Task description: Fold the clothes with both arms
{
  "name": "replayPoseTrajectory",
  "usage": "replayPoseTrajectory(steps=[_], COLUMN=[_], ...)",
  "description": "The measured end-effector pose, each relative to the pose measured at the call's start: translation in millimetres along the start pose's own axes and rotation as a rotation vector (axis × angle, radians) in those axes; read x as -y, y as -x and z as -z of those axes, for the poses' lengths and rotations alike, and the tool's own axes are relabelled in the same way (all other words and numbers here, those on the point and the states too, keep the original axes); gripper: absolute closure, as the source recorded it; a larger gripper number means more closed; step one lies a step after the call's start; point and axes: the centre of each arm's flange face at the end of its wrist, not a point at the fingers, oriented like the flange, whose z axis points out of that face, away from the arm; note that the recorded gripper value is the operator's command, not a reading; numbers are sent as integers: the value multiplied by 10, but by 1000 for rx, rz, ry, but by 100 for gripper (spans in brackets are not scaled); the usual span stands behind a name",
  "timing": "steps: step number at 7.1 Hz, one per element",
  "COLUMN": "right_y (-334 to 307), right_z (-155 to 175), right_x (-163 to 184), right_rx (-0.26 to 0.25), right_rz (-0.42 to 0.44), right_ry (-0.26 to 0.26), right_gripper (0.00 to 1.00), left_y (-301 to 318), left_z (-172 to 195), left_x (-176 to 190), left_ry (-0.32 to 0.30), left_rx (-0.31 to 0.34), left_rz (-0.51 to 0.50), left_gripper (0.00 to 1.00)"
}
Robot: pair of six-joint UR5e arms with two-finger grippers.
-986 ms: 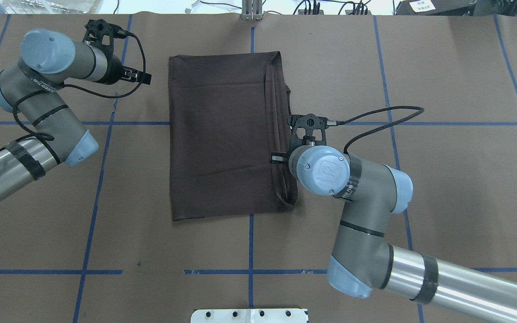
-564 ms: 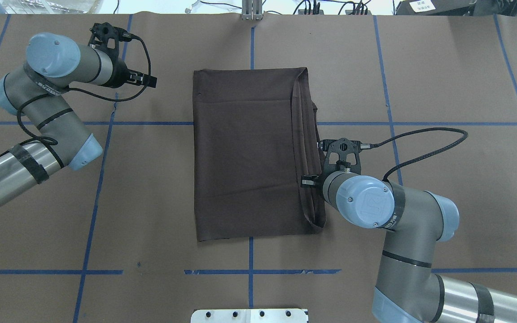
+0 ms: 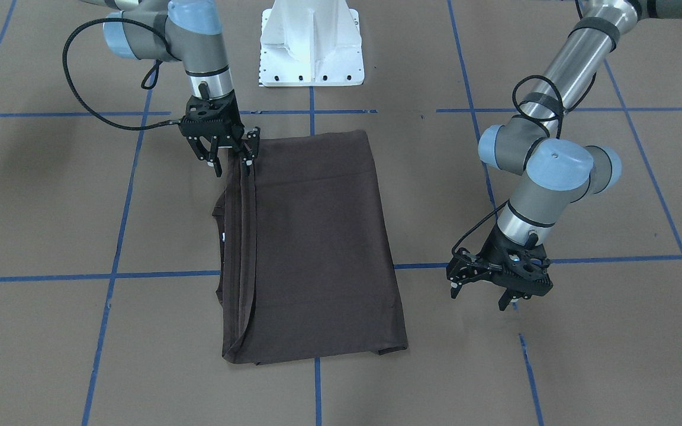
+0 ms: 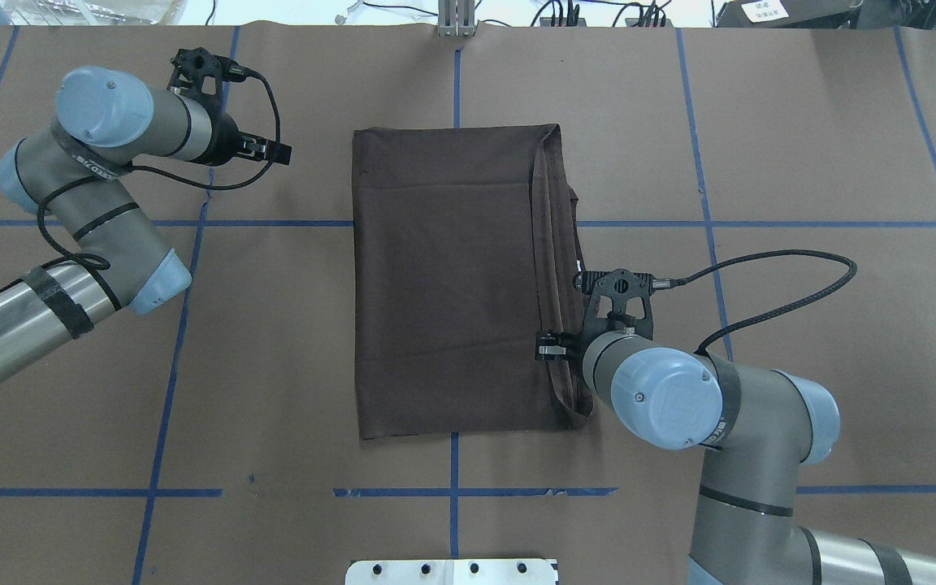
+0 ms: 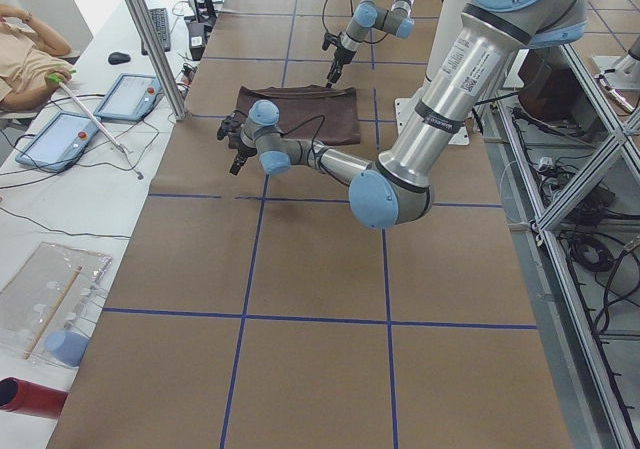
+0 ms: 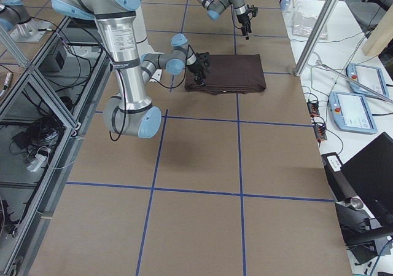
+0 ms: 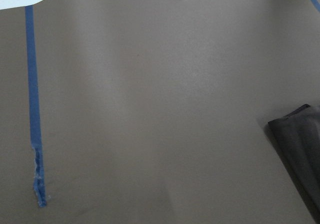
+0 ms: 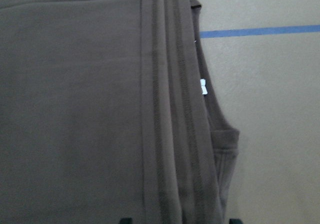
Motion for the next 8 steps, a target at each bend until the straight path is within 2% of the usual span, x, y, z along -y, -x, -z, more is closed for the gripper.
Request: replayPoseTrajectory(steps=[1, 2, 5, 6, 8], right_y=[156, 249, 258, 252, 230], right_z=[69, 96, 70, 62, 39], right_x=[-228, -381, -466, -458, -481], right_rx=[22, 25, -15, -19, -29], right_rz=[48, 123, 411, 463, 497], right_ry=[-2, 1, 14, 16, 31], right_gripper=[47, 62, 65, 65, 66], left_y=[-4, -13, -62, -62, -63], left_z=[-9, -19, -51, -54, -56], left_x=[-14, -30, -80, -83, -86], left_ry=[2, 5, 12, 13, 14], left_rx=[0, -1, -5, -5, -5], left_rz=[0, 0, -4, -5, -5], left_gripper=[0, 0, 0, 0, 0])
